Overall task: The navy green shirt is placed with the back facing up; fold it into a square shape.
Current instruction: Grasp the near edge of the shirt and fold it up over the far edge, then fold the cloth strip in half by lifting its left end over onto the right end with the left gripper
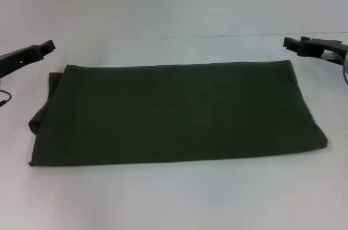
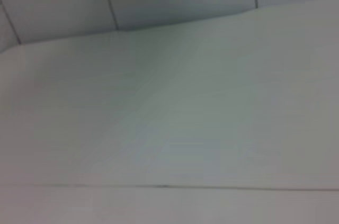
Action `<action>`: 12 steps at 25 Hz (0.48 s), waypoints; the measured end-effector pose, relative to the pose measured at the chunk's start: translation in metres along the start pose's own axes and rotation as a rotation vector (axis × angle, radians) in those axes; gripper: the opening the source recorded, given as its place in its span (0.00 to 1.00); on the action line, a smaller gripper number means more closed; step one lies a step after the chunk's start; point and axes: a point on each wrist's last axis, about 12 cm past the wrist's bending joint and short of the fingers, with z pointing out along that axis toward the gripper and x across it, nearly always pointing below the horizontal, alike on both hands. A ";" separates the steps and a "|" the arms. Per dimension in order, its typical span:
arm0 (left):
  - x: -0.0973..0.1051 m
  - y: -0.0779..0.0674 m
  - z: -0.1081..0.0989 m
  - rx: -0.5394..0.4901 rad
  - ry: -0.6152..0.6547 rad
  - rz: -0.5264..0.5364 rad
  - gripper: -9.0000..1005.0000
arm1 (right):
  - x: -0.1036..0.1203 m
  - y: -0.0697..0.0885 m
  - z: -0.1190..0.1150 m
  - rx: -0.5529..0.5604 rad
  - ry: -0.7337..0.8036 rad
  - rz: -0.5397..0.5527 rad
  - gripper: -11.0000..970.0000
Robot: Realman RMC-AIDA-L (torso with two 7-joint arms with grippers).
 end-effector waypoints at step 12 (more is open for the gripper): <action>0.011 -0.007 -0.047 0.389 0.008 -0.155 0.73 | 0.009 -0.007 -0.048 -0.308 -0.075 0.110 0.71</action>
